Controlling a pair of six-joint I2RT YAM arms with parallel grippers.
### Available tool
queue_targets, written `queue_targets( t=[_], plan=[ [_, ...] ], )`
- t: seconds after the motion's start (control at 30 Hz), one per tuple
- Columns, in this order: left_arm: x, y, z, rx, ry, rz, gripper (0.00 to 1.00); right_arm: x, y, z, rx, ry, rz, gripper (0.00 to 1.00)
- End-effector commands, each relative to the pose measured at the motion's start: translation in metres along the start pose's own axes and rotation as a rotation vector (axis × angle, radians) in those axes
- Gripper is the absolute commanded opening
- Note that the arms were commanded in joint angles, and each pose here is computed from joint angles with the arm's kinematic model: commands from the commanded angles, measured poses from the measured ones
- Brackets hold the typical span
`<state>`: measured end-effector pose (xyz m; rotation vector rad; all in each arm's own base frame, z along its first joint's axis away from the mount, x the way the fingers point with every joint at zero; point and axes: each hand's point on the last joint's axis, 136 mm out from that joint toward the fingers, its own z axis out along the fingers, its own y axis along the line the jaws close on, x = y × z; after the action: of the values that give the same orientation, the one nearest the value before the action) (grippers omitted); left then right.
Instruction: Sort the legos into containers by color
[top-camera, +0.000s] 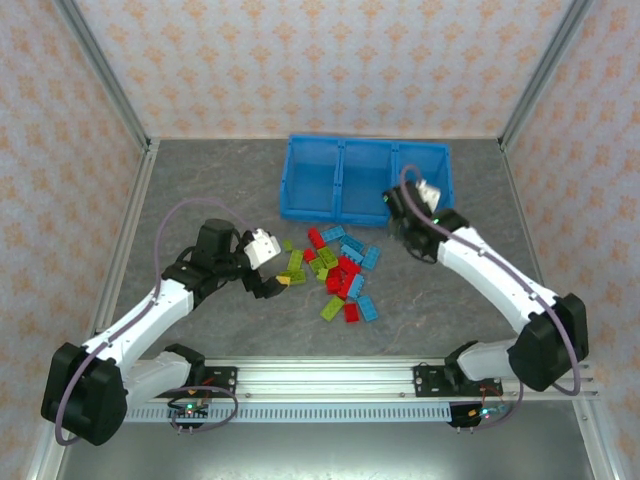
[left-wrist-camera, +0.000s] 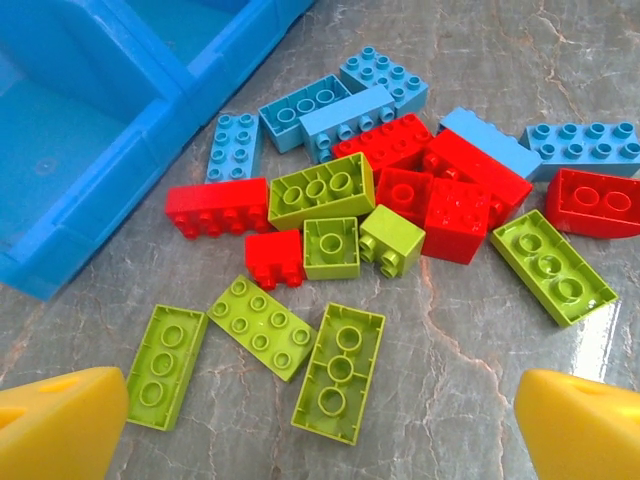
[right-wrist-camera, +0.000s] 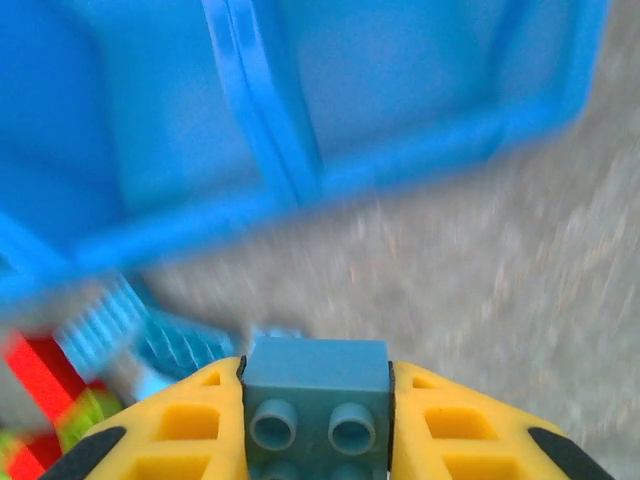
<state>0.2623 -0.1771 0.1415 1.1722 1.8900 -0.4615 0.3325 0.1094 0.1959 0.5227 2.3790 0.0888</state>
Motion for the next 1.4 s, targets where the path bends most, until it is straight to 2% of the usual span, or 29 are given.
queue_targets(
  t=[0.0,0.13,0.2,0.37,0.53,0.63,0.8,0.9,1.07,1.23,1.37],
  plan=[
    [-0.012,0.01,0.003,-0.031,-0.028,-0.002,1.0,-0.067,-0.018,0.01,0.11,-0.13,-0.007,0.28],
    [-0.012,0.012,0.004,-0.048,-0.01,-0.033,1.0,-0.107,-0.009,0.058,0.105,-0.115,0.024,0.29],
    [-0.011,0.016,0.003,-0.078,0.001,-0.061,1.0,-0.117,-0.006,0.091,0.095,-0.067,0.061,0.29],
    [-0.008,0.029,0.0,-0.154,0.024,-0.105,1.0,-0.118,0.007,0.156,0.091,0.043,0.077,0.3],
    [-0.005,0.044,-0.001,-0.221,0.062,-0.177,1.0,-0.106,-0.006,0.183,0.106,0.104,0.184,0.4],
    [-0.008,0.044,-0.003,-0.216,0.064,-0.153,1.0,-0.107,-0.008,0.176,0.107,0.112,0.18,0.48],
    [-0.009,0.041,-0.005,-0.214,0.05,-0.124,1.0,-0.121,-0.01,0.137,0.091,0.077,0.175,0.49],
    [-0.007,0.039,-0.006,-0.208,0.054,-0.105,1.0,-0.119,-0.007,0.101,0.026,0.069,0.212,0.48],
    [-0.005,0.035,-0.007,-0.2,0.058,-0.068,1.0,-0.065,0.001,0.044,-0.078,0.07,0.23,0.48],
    [-0.005,0.034,-0.004,-0.184,0.053,-0.063,1.0,0.009,0.0,0.023,-0.066,0.194,0.184,0.49],
    [-0.005,0.033,0.0,-0.171,0.055,-0.067,1.0,0.058,0.025,0.025,-0.119,0.318,0.133,0.49]
  ],
)
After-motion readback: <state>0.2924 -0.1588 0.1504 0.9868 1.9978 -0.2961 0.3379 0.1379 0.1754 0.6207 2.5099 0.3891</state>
